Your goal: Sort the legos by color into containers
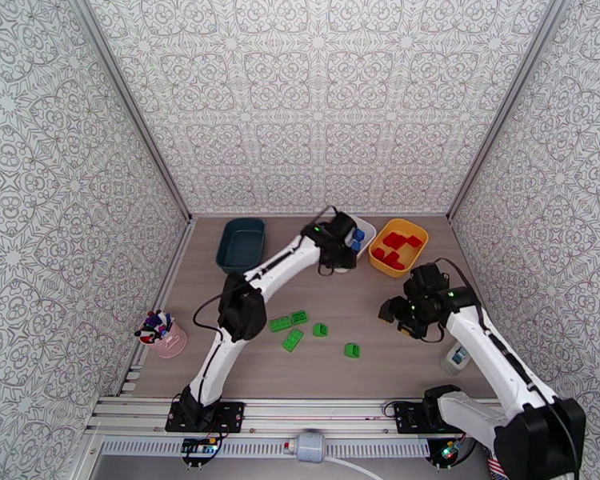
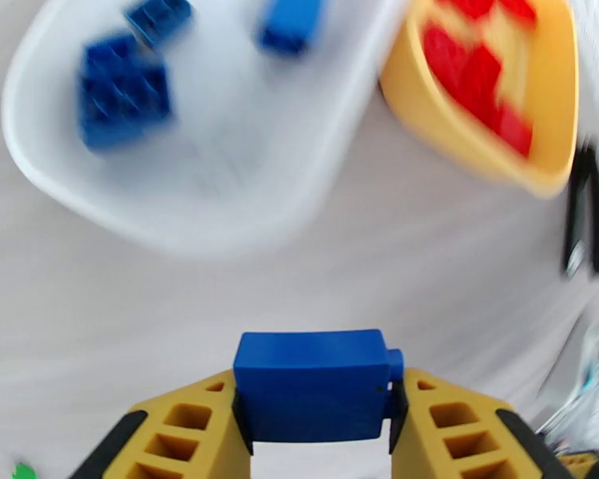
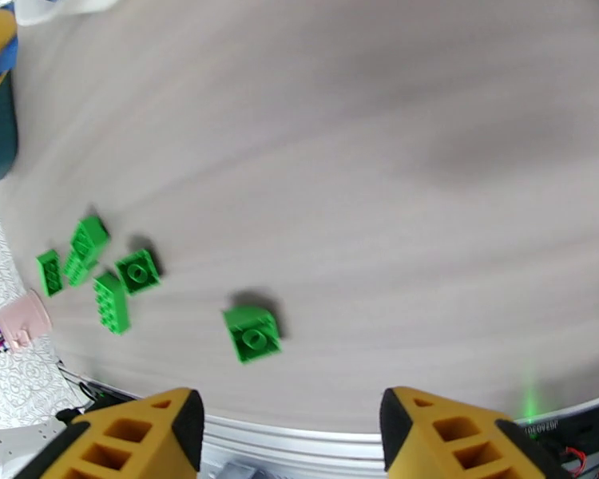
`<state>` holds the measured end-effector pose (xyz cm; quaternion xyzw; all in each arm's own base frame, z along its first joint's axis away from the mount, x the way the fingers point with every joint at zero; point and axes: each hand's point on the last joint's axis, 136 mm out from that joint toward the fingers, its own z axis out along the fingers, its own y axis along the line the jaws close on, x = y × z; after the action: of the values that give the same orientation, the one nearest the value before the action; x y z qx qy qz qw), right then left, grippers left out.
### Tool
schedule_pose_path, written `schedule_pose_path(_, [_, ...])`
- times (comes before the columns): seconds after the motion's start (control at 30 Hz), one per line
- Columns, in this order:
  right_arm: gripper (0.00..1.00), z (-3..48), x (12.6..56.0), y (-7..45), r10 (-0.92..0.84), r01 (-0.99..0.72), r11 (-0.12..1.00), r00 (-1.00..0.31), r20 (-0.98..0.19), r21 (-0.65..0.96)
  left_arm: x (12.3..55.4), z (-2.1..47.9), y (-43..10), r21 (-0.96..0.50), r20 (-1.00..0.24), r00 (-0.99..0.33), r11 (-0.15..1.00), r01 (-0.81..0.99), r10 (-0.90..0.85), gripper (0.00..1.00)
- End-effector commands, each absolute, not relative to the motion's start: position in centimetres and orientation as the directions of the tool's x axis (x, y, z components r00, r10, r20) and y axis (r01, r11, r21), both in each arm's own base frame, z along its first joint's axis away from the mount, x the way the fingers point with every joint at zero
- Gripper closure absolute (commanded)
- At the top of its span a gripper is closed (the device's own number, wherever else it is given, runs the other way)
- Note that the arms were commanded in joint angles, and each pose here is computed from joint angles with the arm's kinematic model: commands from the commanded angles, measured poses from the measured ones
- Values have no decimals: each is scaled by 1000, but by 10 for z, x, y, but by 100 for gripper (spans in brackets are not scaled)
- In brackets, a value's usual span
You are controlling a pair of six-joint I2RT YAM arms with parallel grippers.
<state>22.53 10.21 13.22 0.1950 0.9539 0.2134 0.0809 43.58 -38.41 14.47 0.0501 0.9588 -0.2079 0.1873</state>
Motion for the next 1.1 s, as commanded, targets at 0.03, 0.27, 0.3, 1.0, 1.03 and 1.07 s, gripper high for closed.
schedule_pose_path(0.03, [37, 146, 250, 109, 410, 317, 819, -906, -102, 478, 479, 155, -386, -537, -359, -927, 836, 115, -103, 53])
schedule_pose_path(0.27, [36, 147, 267, 112, 388, 303, 834, -916, -101, 462, 512, 158, -395, -680, -315, -933, 727, 95, -172, 35])
schedule_pose_path(0.3, [35, 147, 269, 112, 386, 301, 834, -917, -100, 462, 513, 160, -395, -682, -319, -931, 725, 97, -176, 32])
schedule_pose_path(1.0, [28, 116, 238, 107, 312, 267, 886, -948, -62, 379, 392, 181, -329, -384, -464, -884, 912, 146, -54, 23])
schedule_pose_path(1.03, [28, 113, 236, 108, 318, 274, 881, -946, -54, 385, 385, 175, -326, -372, -451, -891, 917, 143, -44, 23])
schedule_pose_path(1.07, [28, 110, 234, 111, 322, 277, 877, -945, -52, 393, 376, 169, -325, -351, -442, -897, 925, 147, -25, 22])
